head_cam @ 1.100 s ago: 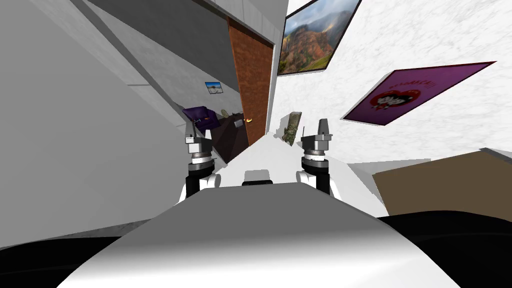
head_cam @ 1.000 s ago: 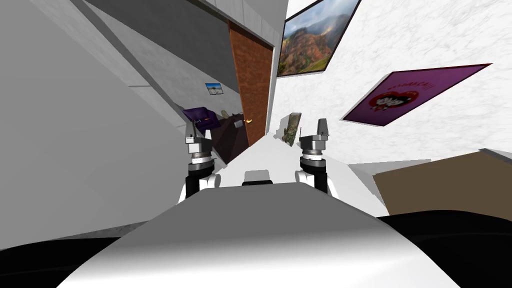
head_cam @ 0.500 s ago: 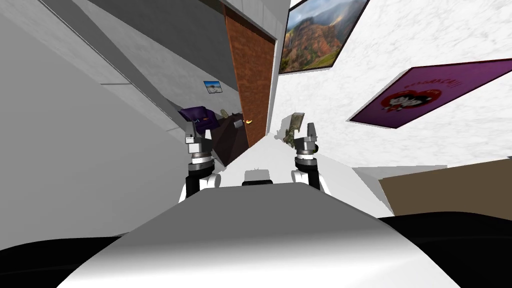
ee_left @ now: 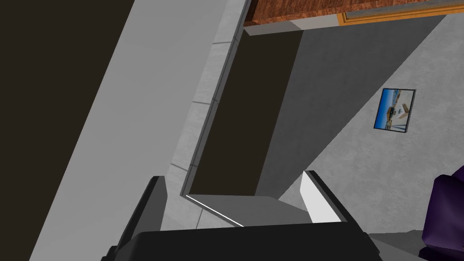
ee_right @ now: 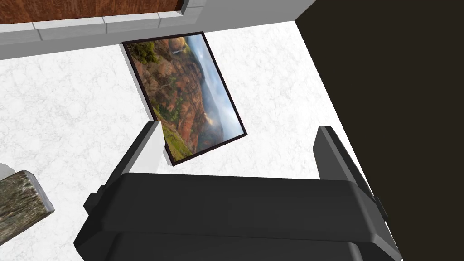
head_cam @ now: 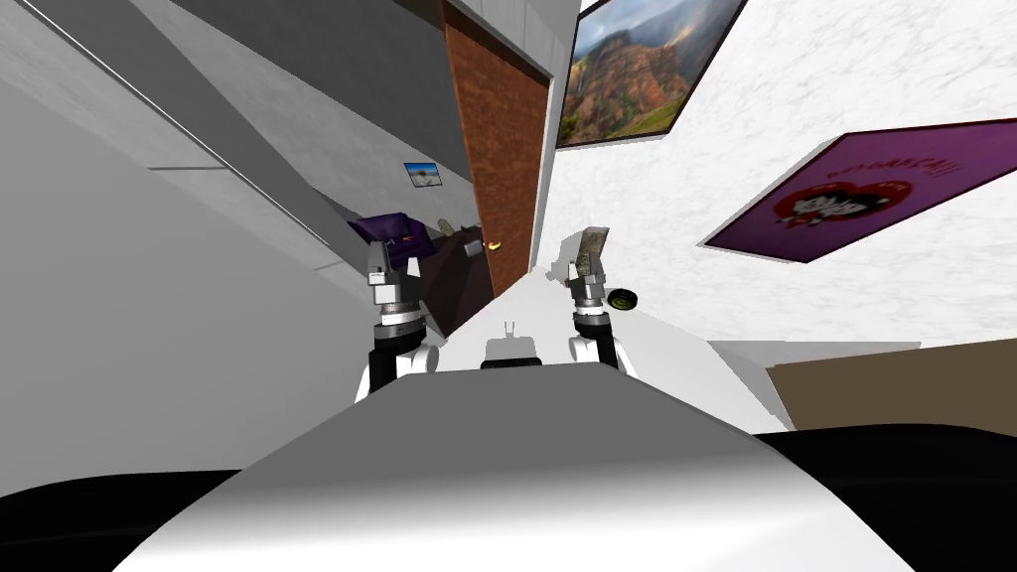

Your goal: Push the door open

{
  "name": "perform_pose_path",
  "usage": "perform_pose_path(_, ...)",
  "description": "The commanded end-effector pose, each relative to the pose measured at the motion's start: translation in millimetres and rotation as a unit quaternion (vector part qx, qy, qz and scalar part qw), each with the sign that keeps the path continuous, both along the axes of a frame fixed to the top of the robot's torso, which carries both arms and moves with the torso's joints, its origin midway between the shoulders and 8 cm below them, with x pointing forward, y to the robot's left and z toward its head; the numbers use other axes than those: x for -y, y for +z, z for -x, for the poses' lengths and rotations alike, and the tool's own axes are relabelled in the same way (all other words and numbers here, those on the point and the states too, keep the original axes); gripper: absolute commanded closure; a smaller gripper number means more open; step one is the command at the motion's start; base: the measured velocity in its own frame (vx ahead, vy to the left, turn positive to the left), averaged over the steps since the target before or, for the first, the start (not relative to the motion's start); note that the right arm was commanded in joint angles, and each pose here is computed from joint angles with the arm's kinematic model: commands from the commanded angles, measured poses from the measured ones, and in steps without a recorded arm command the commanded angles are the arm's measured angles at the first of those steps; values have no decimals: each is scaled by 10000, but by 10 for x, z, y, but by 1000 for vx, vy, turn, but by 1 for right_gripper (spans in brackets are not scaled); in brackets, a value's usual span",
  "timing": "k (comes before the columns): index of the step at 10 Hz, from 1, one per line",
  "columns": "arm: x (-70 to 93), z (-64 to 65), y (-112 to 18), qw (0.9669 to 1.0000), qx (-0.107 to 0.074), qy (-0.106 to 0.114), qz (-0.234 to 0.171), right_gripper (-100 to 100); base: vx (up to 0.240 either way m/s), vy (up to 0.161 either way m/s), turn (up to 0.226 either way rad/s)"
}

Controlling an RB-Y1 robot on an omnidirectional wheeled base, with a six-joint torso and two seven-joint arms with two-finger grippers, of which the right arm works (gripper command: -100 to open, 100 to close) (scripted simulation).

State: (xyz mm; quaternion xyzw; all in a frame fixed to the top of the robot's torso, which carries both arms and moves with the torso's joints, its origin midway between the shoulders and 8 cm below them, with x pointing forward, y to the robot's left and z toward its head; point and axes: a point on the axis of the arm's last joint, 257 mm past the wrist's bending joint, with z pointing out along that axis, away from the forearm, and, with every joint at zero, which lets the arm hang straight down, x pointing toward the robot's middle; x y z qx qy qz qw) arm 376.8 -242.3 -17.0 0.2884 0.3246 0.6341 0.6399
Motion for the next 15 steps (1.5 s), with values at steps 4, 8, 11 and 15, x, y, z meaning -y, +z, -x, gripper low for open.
perform_pose_path(4, -300, -208, -411, 9985, -335, 424, -118, -100, 196, -14, 9)
perform_pose_path(8, -503, -320, -661, 9961, -543, 679, -169, -100, 130, -8, 6)
perform_pose_path(11, -678, -396, -866, 9933, -716, 886, -195, -100, 128, -16, 7)
perform_pose_path(15, -863, -458, -1078, 9897, -896, 1098, -209, -100, 119, -9, 5)
